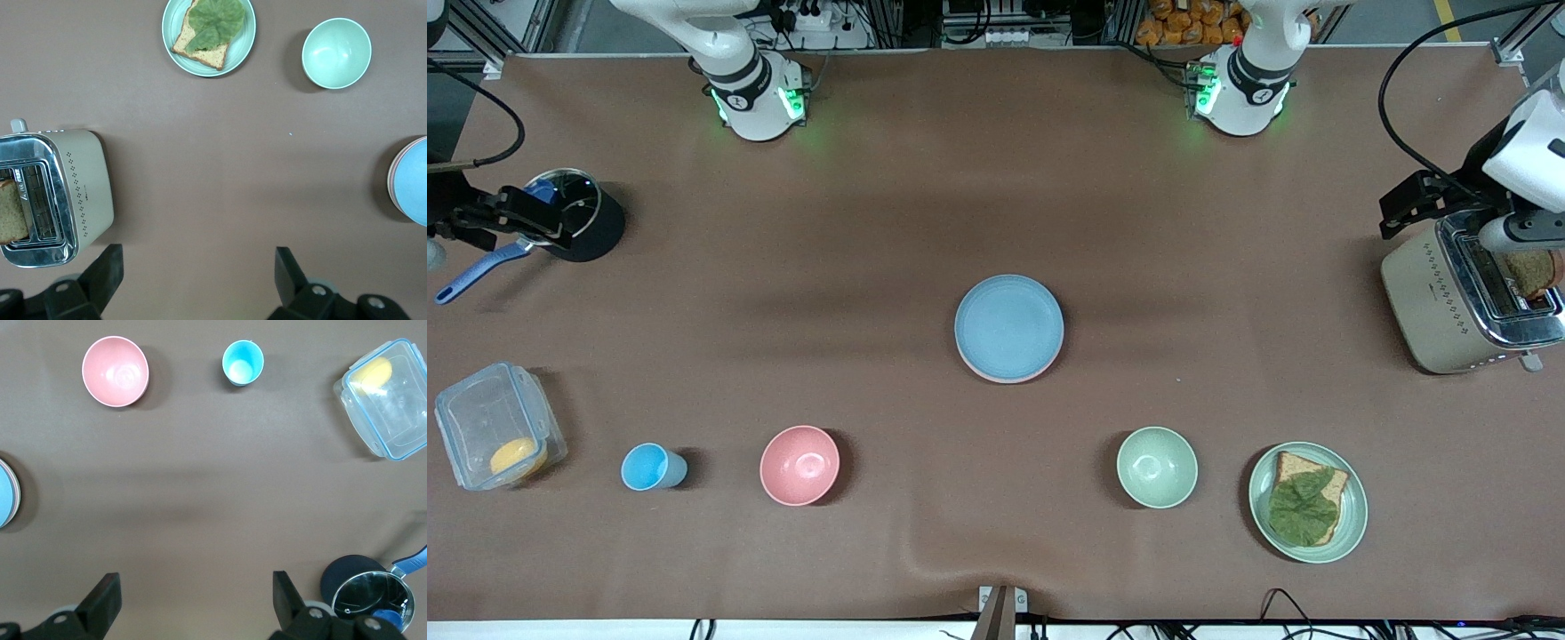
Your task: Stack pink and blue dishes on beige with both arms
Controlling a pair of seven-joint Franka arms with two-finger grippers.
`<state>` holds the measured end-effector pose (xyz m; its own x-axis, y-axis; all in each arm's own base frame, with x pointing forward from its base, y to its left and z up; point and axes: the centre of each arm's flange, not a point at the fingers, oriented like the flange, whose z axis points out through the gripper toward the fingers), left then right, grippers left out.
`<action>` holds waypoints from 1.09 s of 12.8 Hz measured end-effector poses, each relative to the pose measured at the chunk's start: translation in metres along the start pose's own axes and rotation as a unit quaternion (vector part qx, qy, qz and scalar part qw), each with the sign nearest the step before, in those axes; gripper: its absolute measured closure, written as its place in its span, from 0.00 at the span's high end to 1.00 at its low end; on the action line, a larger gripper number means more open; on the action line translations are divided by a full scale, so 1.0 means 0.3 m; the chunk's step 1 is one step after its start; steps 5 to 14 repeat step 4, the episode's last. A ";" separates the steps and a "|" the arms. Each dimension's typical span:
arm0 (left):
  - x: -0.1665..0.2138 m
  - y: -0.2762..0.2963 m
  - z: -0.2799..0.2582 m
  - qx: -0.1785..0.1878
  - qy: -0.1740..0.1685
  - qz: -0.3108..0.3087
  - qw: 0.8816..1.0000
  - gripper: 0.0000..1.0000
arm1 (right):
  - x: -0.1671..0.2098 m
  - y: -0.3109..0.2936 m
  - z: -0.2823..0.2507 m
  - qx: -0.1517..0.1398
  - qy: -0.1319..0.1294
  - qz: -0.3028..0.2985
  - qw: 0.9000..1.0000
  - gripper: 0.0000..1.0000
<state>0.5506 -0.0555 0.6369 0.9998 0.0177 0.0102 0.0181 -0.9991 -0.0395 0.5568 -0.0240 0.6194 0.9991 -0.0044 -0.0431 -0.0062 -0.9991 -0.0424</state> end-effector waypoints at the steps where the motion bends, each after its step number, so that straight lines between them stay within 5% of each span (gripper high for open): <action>1: 0.000 -0.001 -0.005 0.000 0.002 0.000 1.000 1.00 | 0.000 0.000 -0.001 0.000 0.000 0.000 1.000 1.00; 14: 0.001 -0.005 -0.012 0.000 0.004 -0.001 1.000 1.00 | -0.001 0.001 -0.004 -0.001 0.001 0.000 1.000 1.00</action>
